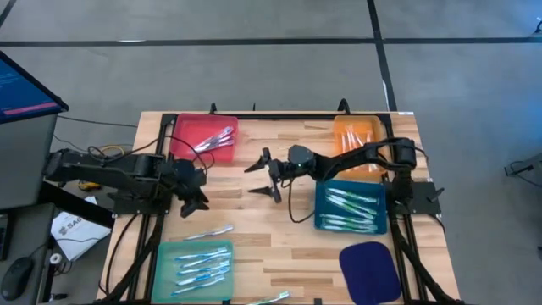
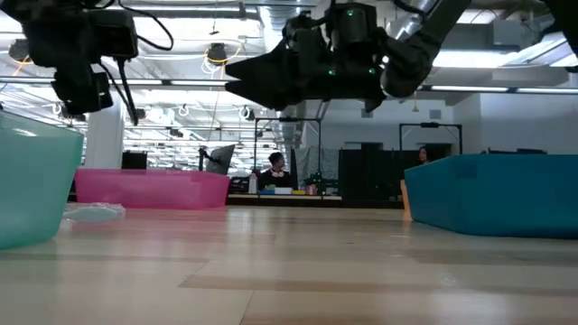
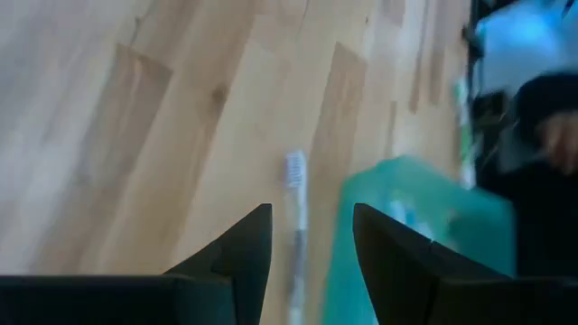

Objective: Pick & Place Toothbrushes
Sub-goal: Put the violet toothbrush into the pink bin

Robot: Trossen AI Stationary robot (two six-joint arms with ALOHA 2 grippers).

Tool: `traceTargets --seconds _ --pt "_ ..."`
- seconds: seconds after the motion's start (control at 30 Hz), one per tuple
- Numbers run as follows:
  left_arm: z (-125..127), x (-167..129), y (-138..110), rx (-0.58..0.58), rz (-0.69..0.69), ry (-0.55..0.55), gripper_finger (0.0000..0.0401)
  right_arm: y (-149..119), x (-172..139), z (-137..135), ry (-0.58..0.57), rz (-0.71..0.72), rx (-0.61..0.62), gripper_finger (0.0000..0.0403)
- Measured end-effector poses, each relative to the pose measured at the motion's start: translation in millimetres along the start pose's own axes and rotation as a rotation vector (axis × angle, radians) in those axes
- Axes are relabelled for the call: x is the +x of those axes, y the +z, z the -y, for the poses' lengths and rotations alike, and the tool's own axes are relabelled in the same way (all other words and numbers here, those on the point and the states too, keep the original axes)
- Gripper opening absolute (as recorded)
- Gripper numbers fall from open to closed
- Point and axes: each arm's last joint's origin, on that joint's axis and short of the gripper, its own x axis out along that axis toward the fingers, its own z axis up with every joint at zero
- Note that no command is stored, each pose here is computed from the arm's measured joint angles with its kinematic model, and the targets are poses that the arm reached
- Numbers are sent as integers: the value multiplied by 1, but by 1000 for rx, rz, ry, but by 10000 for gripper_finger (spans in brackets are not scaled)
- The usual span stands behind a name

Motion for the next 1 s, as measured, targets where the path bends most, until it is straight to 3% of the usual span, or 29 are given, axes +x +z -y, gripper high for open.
traceTargets --seconds 0.23,0.53,0.87,1.0 --pt "8 1 10 -220 79 -80 152 -1 -6 19 -82 -5 25 325" --pt "21 4 10 -276 82 -162 152 -4 -5 15 -73 -34 37 325" --pt "28 61 -30 -176 -267 -20 139 -2 2 -2 -27 -27 32 325" --pt "31 78 -43 -98 -339 56 129 -1 4 -9 -10 -26 33 325"
